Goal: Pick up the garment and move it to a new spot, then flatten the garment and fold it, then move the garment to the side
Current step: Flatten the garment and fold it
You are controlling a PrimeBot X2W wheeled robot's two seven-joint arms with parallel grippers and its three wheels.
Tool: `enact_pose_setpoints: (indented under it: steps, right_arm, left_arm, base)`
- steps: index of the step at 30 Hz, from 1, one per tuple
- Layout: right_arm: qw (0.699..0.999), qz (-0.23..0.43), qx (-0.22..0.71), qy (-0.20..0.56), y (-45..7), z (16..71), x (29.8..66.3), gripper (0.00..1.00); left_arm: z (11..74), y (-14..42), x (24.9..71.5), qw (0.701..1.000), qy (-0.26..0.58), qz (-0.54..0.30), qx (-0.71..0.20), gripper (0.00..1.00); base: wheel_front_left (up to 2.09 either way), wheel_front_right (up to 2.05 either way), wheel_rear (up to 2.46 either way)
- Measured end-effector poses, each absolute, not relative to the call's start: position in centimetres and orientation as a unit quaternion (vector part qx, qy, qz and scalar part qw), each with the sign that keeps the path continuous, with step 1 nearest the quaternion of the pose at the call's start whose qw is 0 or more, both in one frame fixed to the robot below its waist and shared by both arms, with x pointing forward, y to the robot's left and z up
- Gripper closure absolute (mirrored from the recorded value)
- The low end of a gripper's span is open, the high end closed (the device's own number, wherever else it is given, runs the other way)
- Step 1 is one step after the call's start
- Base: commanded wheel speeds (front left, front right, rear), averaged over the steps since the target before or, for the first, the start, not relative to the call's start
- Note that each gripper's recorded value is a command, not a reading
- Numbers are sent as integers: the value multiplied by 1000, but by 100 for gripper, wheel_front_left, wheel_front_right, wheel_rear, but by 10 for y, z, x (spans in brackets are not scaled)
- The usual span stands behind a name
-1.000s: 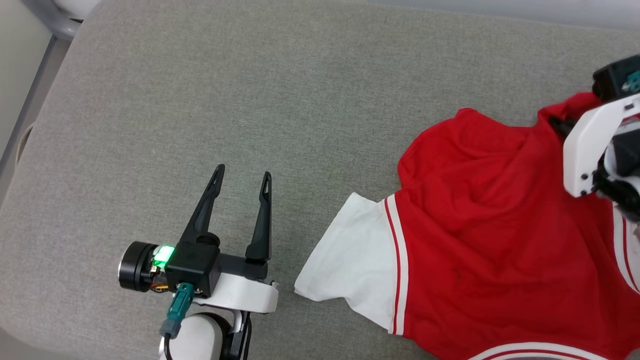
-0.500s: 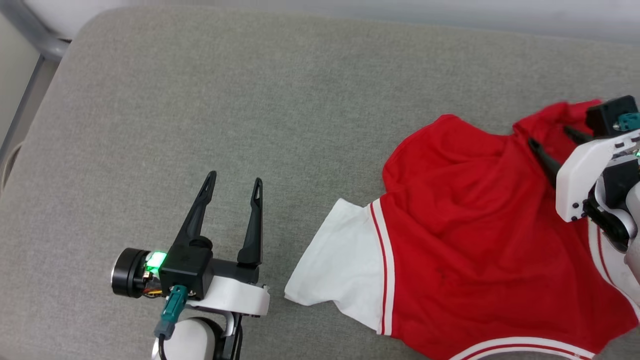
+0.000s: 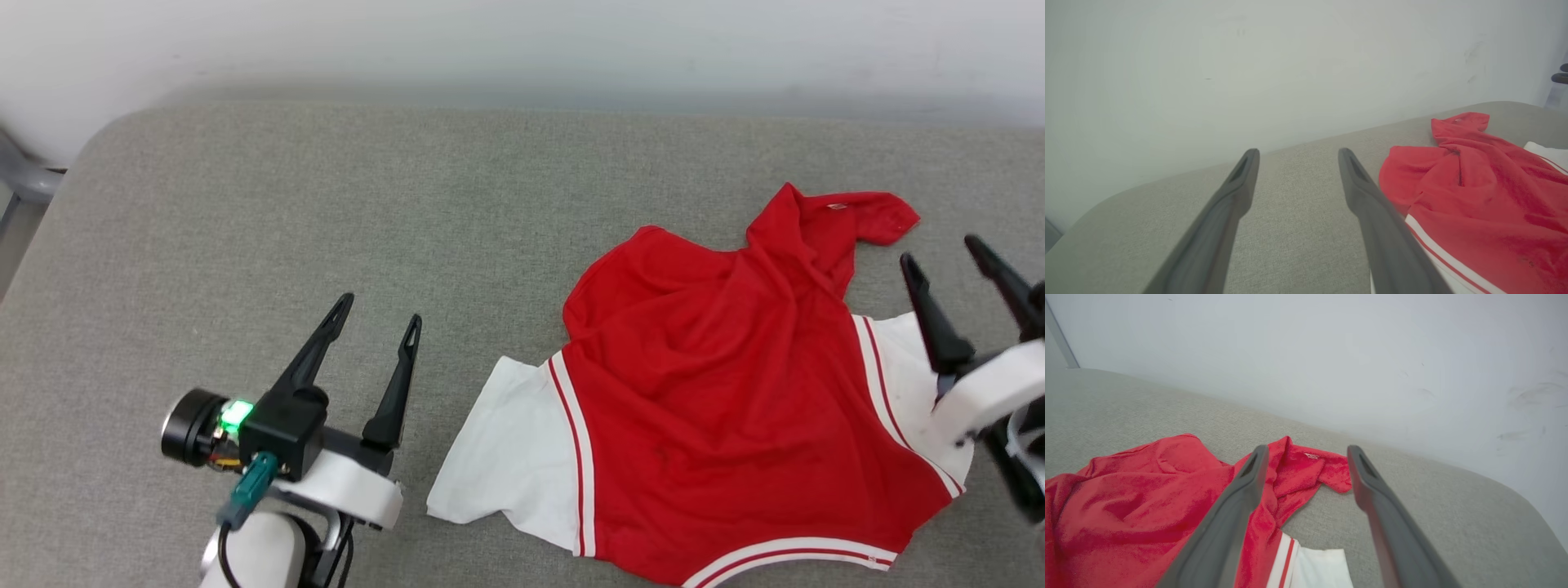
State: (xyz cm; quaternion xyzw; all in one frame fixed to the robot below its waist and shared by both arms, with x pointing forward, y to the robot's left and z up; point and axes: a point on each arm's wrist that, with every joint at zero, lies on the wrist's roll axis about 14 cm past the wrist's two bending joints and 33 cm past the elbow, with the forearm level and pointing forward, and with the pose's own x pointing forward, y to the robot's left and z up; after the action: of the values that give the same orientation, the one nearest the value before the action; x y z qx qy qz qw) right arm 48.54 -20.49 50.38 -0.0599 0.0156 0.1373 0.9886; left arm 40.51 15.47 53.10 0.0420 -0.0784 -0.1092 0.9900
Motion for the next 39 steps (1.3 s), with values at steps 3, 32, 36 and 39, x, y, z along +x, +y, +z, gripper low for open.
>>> enact_pose_setpoints:
  steps: [3,32,36,39]
  right_arm:
    - [990,130,-45,-2,-200,507,464,0]
    - [996,89,-6,-23,-183,527,403,0]
    - [996,84,-4,-17,-185,521,404,0]
    - [997,80,-3,-13,-187,517,405,0]
  left_arm:
    - [540,146,414,985,-75,-144,58,0]
    - [398,116,344,767,515,-356,137,0]
    - [382,118,340,758,529,-356,137,0]
    - [371,121,342,754,531,-355,155,0]
  base:
    - [0,0,0]
    - [0,0,0]
    - [0,0,0]
    - [0,0,0]
